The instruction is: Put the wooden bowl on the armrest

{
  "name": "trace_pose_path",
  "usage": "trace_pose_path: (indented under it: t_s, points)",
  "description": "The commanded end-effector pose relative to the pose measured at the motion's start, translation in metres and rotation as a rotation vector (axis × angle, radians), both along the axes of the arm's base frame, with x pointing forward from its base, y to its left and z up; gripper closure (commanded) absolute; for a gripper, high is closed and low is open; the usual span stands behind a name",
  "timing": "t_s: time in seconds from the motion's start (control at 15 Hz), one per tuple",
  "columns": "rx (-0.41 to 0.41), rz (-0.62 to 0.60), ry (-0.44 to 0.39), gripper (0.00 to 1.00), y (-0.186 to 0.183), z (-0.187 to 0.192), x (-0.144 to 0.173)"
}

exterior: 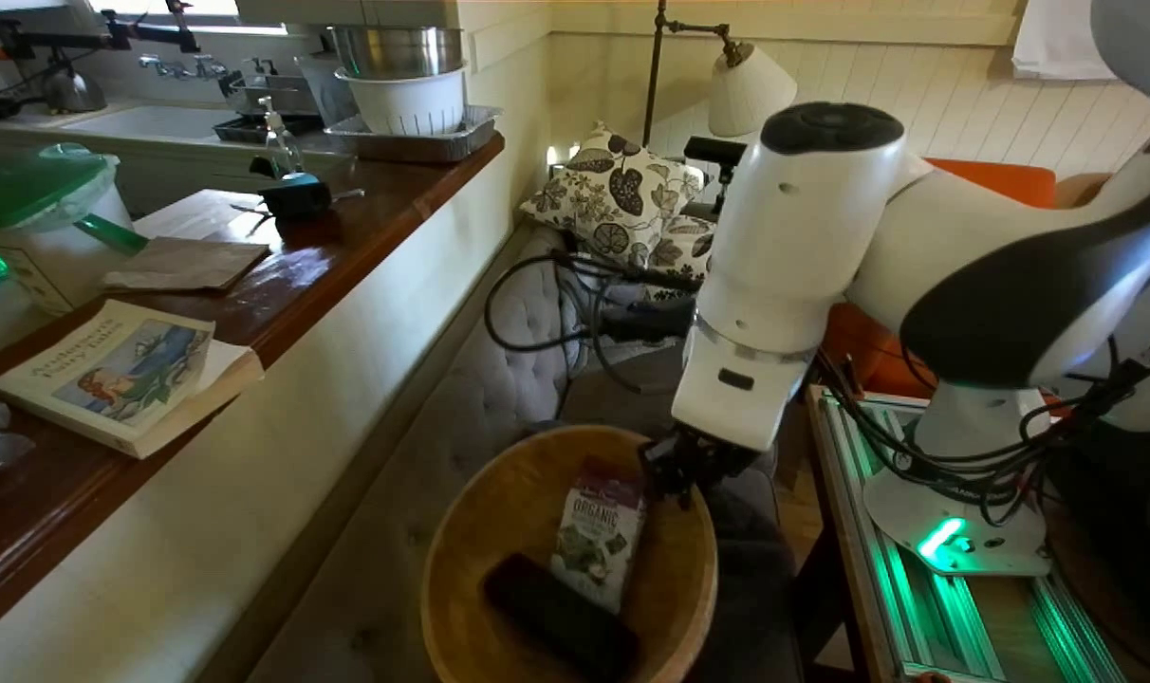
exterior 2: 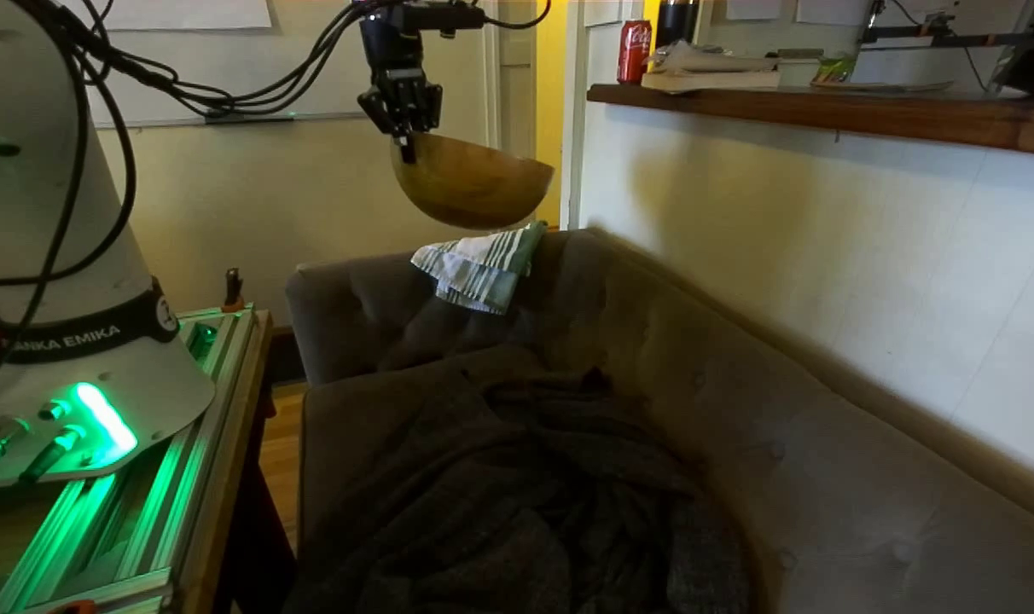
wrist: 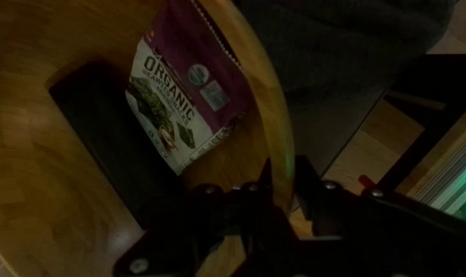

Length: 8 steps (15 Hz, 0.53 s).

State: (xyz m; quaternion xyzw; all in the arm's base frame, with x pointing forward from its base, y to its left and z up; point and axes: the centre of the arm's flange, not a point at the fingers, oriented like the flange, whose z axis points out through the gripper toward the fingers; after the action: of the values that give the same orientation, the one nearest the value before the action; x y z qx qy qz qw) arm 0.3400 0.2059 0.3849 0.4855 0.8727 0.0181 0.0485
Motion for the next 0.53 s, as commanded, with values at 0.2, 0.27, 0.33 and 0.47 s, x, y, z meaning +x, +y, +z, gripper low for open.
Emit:
trace_pose_path:
  t_s: [0.2, 0.27, 0.33, 0.47]
  points:
    - [-0.018, 0.123, -0.005, 0.84, 0.05, -0.013, -0.014]
    - [-0.024, 0.137, 0.0, 0.84, 0.057, -0.016, -0.015]
    - [-0.027, 0.143, 0.005, 0.84, 0.061, -0.018, -0.015]
    - [-0.028, 0.142, 0.011, 0.84, 0.062, -0.02, -0.012]
